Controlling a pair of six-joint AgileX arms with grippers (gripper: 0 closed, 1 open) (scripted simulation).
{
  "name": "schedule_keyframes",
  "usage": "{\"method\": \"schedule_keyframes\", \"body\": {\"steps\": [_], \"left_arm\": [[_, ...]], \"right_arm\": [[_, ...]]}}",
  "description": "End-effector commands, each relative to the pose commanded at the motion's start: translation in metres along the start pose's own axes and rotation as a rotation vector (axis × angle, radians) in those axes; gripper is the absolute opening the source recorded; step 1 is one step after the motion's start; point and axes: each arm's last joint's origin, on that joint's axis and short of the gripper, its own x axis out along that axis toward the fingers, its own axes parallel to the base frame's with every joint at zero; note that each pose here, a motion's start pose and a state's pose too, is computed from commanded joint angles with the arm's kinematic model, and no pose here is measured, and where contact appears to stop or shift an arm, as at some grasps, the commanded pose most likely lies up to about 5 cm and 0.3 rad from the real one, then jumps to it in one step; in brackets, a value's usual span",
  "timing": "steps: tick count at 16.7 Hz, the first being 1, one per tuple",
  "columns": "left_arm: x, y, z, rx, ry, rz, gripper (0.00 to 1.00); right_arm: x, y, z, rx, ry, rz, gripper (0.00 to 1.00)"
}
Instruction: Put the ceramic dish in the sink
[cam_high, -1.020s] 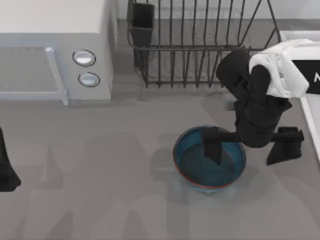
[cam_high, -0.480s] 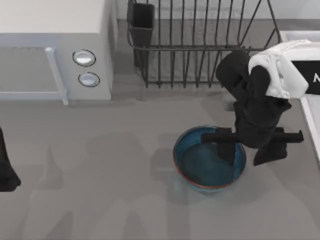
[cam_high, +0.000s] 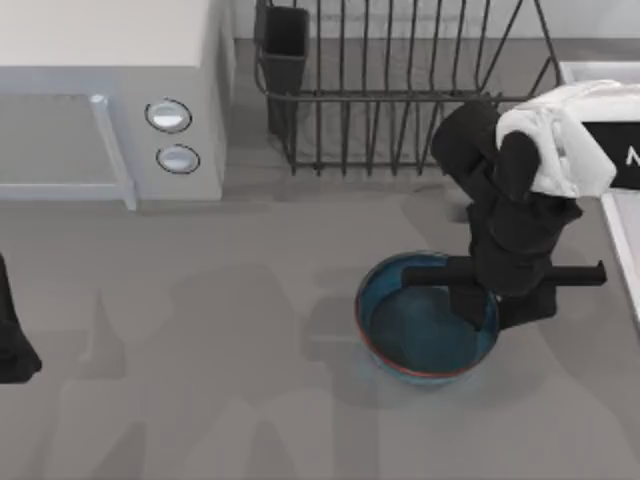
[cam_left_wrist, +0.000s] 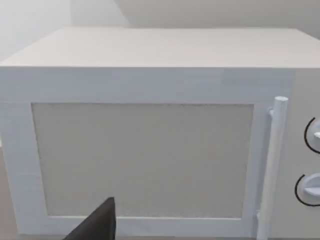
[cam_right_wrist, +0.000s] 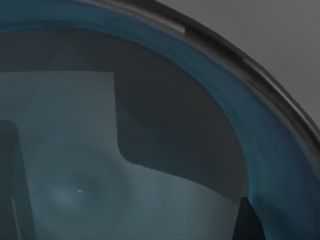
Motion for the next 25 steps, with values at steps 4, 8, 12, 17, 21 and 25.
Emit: {"method": "schedule_keyframes", "body": {"steps": [4, 8, 12, 17, 21, 25], "left_arm": [[0.0, 0.0, 0.0, 0.0, 0.0, 0.0, 1.0], [0.0, 0.0, 0.0, 0.0, 0.0, 0.0, 1.0], [0.0, 0.0, 0.0, 0.0, 0.0, 0.0, 1.0], [0.0, 0.0, 0.0, 0.0, 0.0, 0.0, 1.0], [0.0, 0.0, 0.0, 0.0, 0.0, 0.0, 1.0], [0.0, 0.0, 0.0, 0.0, 0.0, 0.0, 1.0]], "right_arm": [[0.0, 0.0, 0.0, 0.0, 0.0, 0.0, 0.0], [-0.012, 0.002, 0.003, 0.001, -0.008, 0.004, 0.0], [-0.059, 0.006, 0.01, 0.005, 0.002, -0.002, 0.0], [-0.133, 0.002, 0.004, 0.002, 0.012, -0.008, 0.0], [-0.151, 0.0, 0.0, 0.001, -0.002, 0.0, 0.0], [-0.148, 0.0, 0.001, 0.0, -0.001, 0.006, 0.0]]}}
